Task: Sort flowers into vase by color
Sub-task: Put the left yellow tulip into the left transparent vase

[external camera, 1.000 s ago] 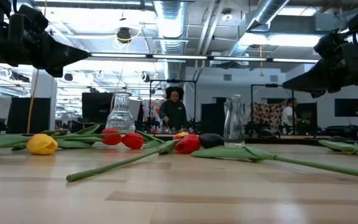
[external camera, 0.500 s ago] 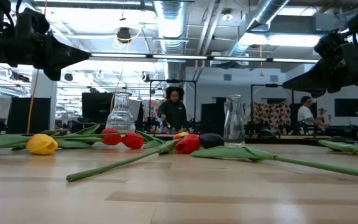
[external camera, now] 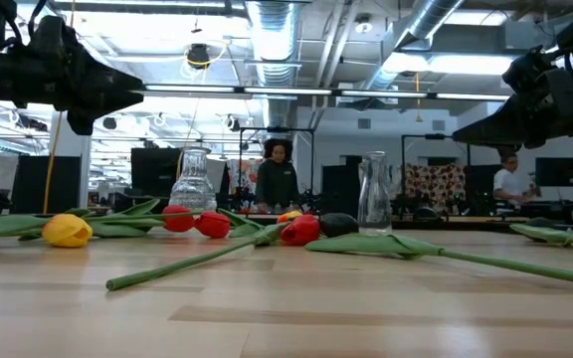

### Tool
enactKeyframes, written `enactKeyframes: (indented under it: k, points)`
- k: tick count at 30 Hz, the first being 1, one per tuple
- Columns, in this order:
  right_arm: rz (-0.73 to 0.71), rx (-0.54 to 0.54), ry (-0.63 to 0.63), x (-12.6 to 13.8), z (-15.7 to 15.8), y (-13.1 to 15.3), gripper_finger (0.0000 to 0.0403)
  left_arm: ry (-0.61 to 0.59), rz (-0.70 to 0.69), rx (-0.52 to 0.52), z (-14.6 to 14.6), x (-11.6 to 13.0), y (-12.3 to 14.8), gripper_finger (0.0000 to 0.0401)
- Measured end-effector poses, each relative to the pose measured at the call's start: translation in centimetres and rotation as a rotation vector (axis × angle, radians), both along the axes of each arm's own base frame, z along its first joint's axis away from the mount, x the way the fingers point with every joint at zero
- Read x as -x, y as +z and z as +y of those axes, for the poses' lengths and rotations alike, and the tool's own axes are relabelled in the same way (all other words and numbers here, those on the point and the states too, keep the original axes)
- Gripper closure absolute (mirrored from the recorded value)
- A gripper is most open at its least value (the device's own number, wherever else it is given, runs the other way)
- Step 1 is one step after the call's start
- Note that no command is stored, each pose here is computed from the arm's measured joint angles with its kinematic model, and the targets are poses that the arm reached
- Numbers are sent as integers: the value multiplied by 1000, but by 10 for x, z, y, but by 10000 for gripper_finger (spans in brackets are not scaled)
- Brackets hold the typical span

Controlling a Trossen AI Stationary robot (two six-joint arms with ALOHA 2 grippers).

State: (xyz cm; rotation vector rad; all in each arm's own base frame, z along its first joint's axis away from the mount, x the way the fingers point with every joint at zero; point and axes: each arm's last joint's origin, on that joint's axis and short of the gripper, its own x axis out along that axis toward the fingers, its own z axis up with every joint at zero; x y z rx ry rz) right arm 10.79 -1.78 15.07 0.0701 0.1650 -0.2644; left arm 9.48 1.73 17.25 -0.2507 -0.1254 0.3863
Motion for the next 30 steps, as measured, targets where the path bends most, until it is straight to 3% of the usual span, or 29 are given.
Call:
enactKeyframes:
  k: [7,18,30]
  points:
    - [-10,1,0,0,0,1,367,24,-20,38,1,1,1,164]
    - [-19,3,-2,0,0,2,367,40,33,-26,1,0,33,161]
    - [-23,3,-3,0,0,2,367,-33,487,-1,0,-7,83,161]
